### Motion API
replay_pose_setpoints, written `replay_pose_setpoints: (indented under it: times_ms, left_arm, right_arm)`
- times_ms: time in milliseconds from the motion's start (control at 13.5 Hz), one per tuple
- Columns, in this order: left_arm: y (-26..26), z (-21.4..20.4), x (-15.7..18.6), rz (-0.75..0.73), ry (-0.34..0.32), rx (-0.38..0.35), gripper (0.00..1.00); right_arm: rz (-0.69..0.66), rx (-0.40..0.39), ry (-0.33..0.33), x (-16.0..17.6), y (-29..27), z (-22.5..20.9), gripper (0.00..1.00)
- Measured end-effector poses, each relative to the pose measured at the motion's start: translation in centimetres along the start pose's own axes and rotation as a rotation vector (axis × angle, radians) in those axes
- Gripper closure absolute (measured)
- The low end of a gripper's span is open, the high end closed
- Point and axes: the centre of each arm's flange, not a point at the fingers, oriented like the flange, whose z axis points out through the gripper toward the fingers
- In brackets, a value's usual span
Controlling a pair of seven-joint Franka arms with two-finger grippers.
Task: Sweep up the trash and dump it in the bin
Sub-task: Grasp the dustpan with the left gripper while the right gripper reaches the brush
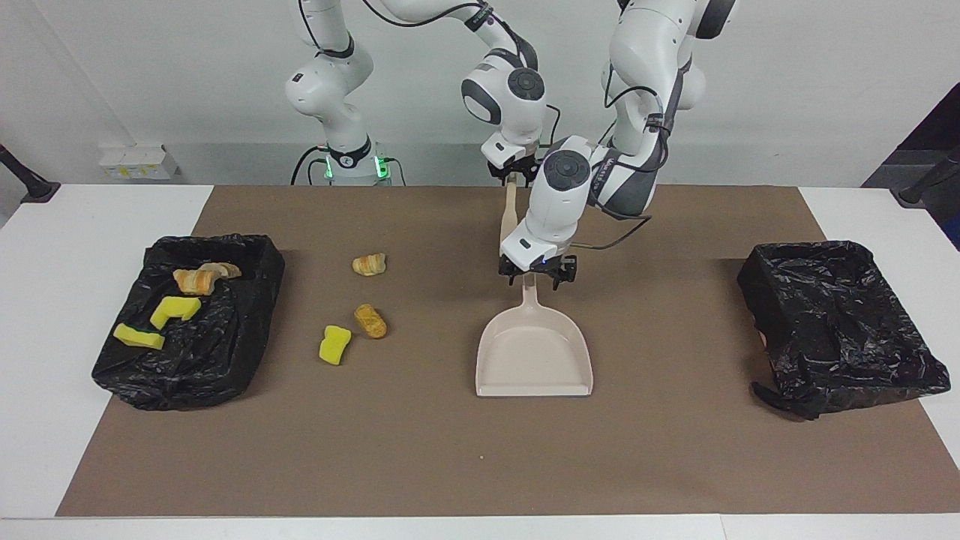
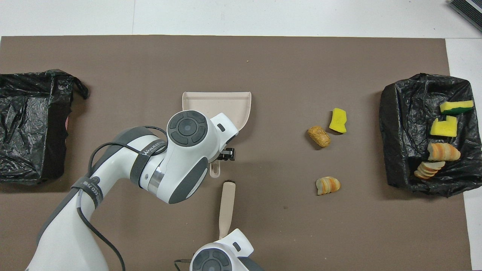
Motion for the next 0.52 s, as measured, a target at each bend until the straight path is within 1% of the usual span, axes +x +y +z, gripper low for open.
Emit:
replay_pose_setpoints:
  times_ms: [148, 222, 296, 445, 519]
  left_arm:
    - [0.0, -0.2, 0.0, 0.000, 0.005, -0.001, 0.45]
    - [0.0, -0.3, 0.0, 0.000, 0.007, -0.002, 0.56]
    - [0.0, -0.3, 0.0, 0.001, 0.008, -0.001, 0.69]
    - [0.0, -0.3, 0.0, 0.007, 0.012, 0.004, 0.69]
    - [-0.1, -0.3, 0.1, 0.029, 0.022, 0.021, 0.69]
  right_arm:
    - [0.003, 0.000, -0.001, 0.1, 0.0, 0.0, 0.74]
    - [0.004, 0.000, -0.001, 0.1, 0.1, 0.0, 0.74]
    - [0.006, -0.001, -0.002, 0.2, 0.1, 0.0, 0.74]
    - [0.025, -0.008, -0.009, 0.9, 0.6, -0.3, 0.74]
    - [0.047, -0.017, -0.022, 1.7, 1.3, -0.8, 0.74]
